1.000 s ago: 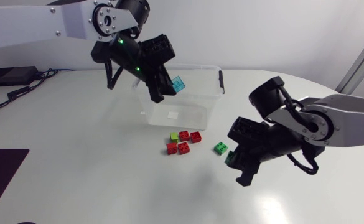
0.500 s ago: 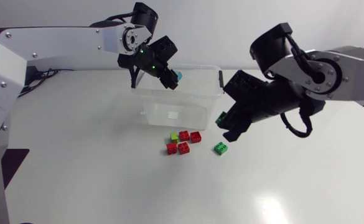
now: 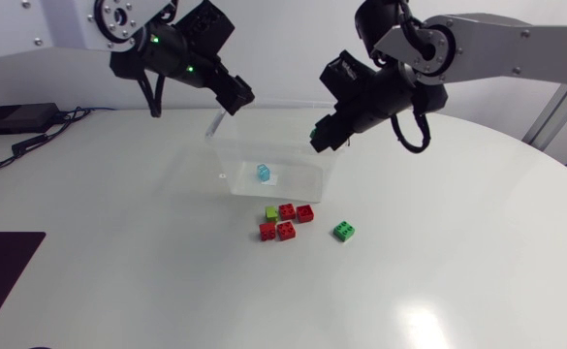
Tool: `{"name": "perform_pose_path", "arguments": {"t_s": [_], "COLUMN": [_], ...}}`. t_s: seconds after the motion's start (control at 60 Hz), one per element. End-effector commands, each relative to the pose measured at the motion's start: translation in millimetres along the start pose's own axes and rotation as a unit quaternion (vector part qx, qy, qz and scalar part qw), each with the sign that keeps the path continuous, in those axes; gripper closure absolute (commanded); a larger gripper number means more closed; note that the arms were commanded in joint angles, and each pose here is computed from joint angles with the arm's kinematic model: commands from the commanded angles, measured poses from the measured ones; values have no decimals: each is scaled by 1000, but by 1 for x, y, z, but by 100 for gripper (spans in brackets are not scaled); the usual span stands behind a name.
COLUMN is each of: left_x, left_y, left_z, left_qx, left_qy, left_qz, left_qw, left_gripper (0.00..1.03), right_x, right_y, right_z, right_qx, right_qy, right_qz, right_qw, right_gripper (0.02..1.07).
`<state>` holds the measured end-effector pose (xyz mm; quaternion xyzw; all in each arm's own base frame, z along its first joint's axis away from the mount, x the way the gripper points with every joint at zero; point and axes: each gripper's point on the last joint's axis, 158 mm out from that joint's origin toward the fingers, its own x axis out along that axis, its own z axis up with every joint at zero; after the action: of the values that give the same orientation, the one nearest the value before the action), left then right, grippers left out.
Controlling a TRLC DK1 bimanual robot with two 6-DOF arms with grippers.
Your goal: Place the duplo bricks in the container
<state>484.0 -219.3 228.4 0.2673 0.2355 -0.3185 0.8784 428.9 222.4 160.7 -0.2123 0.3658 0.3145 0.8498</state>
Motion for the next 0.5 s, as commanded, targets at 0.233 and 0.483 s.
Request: {"name": "perform_pose_path", "arguments": {"t_s": [0.233, 0.483], "left_x": [-13, -6], "left_y": [-70, -128], "left_z": [-70, -115], "left_qx": [20, 64], "left_qy": [51, 83], "left_qz": [-44, -97], "left_qw": [998, 990], "left_gripper": [5, 6], "right_x": [42, 71], "right_y": [-29, -43], "right_z": [28, 28], "right_qx": [26, 29], "right_qy": [-2, 16], "right_qz": [-15, -31], "right_qw": [1000, 999], "right_gripper": [76, 14]}}
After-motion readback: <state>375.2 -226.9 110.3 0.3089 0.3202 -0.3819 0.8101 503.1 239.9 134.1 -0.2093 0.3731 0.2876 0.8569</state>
